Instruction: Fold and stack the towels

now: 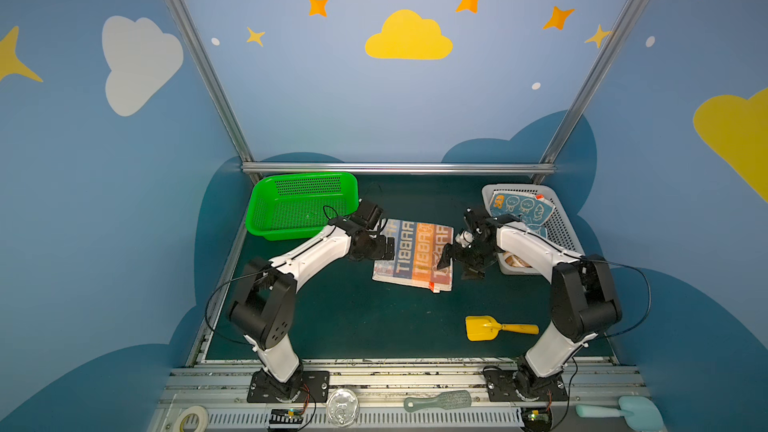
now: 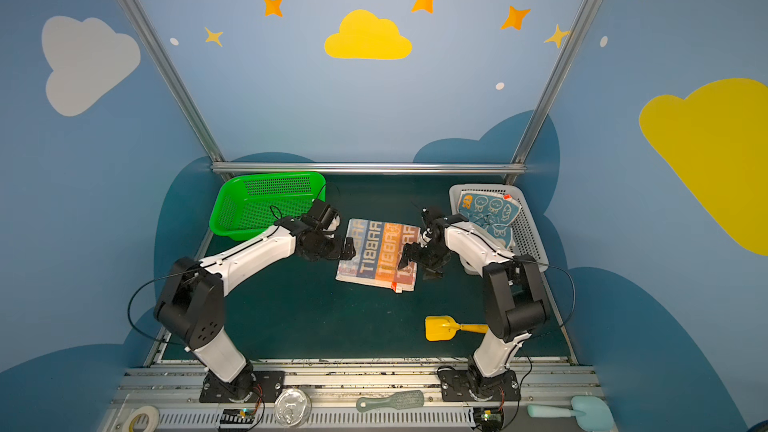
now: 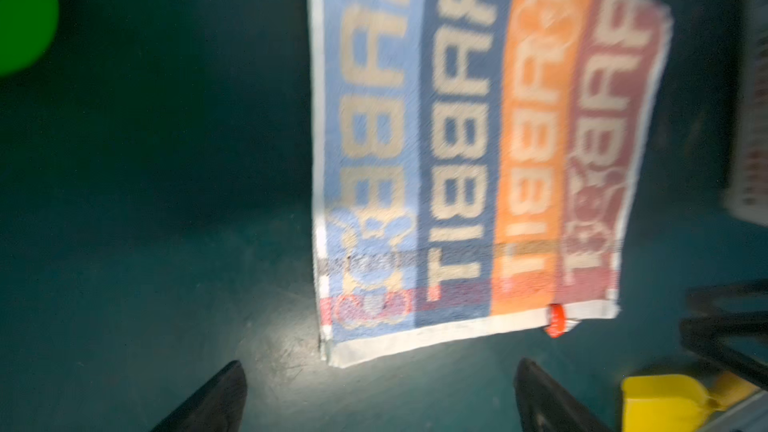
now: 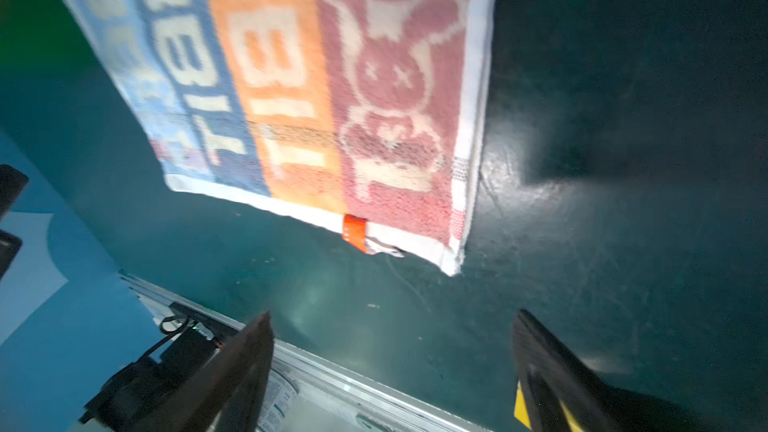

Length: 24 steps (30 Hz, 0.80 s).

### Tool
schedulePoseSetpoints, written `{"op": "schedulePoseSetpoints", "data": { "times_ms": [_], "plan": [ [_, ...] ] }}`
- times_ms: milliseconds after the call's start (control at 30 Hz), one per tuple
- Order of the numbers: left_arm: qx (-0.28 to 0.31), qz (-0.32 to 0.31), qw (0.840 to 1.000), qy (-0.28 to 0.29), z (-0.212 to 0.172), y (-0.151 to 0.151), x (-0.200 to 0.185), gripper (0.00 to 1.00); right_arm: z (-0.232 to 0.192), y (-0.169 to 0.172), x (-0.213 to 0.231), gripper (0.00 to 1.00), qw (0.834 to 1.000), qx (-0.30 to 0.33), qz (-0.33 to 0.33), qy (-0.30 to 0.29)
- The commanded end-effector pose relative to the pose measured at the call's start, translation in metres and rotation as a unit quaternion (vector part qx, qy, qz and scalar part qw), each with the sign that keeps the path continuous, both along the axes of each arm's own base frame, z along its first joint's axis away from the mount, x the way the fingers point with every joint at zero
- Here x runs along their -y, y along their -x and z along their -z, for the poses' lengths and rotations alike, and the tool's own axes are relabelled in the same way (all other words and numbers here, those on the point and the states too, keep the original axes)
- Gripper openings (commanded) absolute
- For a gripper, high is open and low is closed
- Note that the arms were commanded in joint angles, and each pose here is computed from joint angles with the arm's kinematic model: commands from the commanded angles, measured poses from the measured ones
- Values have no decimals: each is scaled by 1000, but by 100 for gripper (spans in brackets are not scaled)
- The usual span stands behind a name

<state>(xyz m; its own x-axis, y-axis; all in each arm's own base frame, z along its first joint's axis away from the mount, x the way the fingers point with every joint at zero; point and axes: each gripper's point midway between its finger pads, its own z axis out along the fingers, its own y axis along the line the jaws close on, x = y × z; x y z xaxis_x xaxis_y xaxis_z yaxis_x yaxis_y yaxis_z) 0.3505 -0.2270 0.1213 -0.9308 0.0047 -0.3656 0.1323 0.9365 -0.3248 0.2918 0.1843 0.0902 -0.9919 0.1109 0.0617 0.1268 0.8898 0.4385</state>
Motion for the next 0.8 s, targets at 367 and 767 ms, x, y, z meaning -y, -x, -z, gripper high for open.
{"op": "schedulePoseSetpoints", "data": {
  "times_ms": [367, 767],
  "plan": [
    [-54, 0, 987, 149, 39, -4, 54, 100, 6, -51, -44, 89, 992, -26, 39, -118],
    [-100, -18, 986, 129, 85, 37, 40, 100, 62, -17, -32, 89, 995, -80, 24, -61]
  ]
}}
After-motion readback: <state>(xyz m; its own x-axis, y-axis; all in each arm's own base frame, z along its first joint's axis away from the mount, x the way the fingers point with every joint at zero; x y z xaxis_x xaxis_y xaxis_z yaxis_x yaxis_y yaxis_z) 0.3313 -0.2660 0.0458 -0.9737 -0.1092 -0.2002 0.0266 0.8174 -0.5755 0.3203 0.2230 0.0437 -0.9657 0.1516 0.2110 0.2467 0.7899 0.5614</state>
